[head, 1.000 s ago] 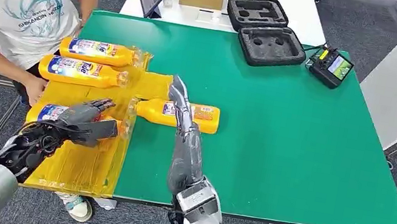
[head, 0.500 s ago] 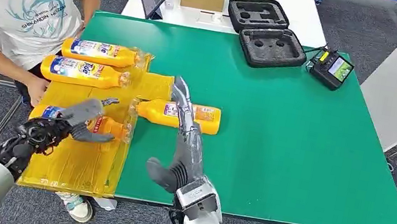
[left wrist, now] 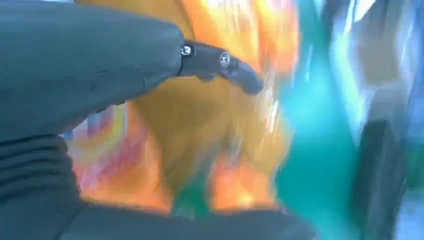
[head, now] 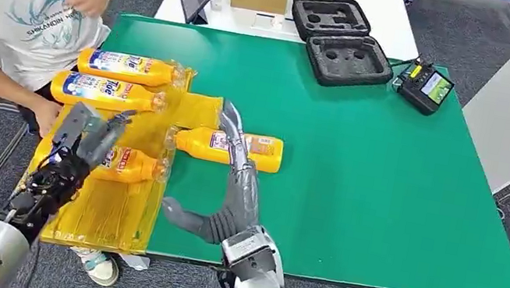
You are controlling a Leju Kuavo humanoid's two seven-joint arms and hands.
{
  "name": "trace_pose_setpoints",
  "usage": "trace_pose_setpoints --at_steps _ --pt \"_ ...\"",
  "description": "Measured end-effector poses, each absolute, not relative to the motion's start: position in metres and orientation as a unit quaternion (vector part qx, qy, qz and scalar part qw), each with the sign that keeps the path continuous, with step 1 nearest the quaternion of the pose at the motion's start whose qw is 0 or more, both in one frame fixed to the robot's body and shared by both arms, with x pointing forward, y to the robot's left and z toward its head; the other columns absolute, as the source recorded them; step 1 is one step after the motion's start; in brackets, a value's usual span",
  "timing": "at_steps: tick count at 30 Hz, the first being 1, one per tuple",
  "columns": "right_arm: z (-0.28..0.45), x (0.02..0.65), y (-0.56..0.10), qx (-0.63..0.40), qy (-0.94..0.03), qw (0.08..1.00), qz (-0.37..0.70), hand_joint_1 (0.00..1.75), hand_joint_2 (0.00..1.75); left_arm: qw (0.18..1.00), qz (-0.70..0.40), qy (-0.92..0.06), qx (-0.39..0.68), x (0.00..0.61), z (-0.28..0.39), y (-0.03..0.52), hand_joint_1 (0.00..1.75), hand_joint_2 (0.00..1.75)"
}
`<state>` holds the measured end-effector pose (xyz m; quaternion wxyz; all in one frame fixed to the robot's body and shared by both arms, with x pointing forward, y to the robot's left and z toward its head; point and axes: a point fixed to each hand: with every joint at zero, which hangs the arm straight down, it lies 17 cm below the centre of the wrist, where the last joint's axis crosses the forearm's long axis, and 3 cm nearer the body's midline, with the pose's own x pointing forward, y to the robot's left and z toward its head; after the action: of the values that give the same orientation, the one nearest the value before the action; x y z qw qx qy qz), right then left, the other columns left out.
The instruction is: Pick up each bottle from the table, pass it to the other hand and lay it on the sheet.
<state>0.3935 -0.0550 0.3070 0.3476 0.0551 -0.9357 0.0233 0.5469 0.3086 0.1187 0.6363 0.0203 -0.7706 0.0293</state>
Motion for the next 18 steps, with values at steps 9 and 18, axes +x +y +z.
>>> trace_pose_setpoints --at_steps 9,18 --pt "0.298 0.395 -0.046 0.052 -0.933 0.356 0.034 0.00 1.75 0.537 0.135 -0.816 0.167 0.523 0.162 0.380 0.00 1.75" --pt "0.266 0.419 -0.048 -0.186 -0.905 0.334 0.186 0.00 1.75 0.394 0.183 -0.813 0.388 0.445 0.241 0.436 0.00 1.75"
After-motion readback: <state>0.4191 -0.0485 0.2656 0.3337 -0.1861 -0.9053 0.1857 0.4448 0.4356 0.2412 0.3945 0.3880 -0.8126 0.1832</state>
